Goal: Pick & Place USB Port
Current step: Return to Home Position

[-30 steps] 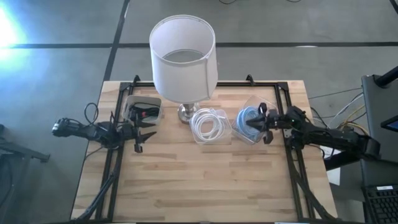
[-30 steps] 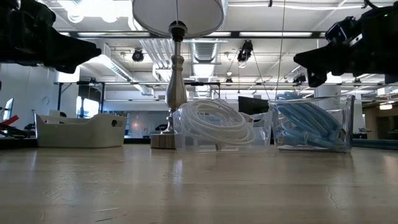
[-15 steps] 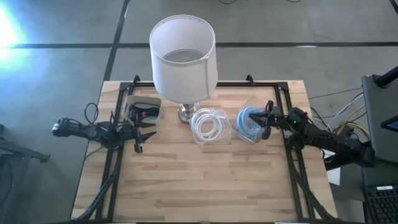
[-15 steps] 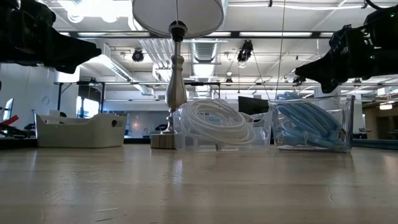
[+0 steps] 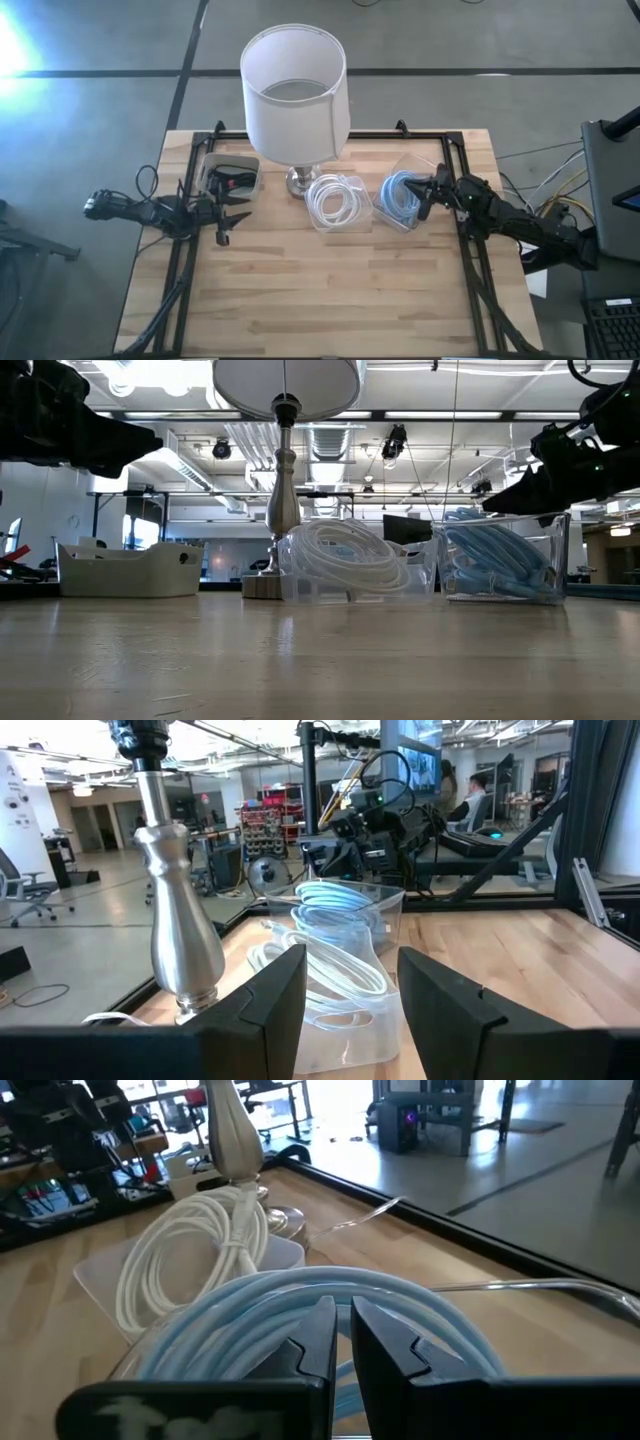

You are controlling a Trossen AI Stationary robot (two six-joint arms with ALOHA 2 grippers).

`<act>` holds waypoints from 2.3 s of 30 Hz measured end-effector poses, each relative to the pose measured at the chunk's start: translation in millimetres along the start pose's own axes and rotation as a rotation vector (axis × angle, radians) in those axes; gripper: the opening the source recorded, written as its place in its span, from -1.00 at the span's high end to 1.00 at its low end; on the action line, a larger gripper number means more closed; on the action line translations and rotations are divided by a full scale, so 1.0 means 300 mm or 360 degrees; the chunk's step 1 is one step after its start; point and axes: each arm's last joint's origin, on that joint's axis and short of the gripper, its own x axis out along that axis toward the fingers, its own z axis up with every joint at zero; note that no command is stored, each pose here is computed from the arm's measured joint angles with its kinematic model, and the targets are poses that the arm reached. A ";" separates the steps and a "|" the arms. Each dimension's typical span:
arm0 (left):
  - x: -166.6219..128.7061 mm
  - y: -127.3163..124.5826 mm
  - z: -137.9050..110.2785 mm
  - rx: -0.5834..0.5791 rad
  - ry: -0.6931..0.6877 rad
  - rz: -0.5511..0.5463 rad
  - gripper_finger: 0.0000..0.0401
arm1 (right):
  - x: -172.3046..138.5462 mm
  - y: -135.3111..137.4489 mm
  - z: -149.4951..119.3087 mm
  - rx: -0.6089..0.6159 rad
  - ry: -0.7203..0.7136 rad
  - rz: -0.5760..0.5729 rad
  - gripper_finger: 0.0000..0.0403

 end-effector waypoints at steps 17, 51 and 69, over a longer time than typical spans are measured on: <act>0.000 0.000 0.000 0.0000 -0.0001 0.0001 0.19 | 0.006 -0.001 -0.007 -0.0024 0.0045 -0.0008 0.84; 0.000 0.000 0.001 -0.0001 -0.0004 0.0000 0.19 | -0.047 0.010 0.051 -0.0031 -0.0343 0.0063 0.84; 0.000 0.000 0.002 -0.0003 -0.0009 0.0002 0.19 | -0.043 0.009 0.047 -0.0030 -0.0316 0.0061 0.84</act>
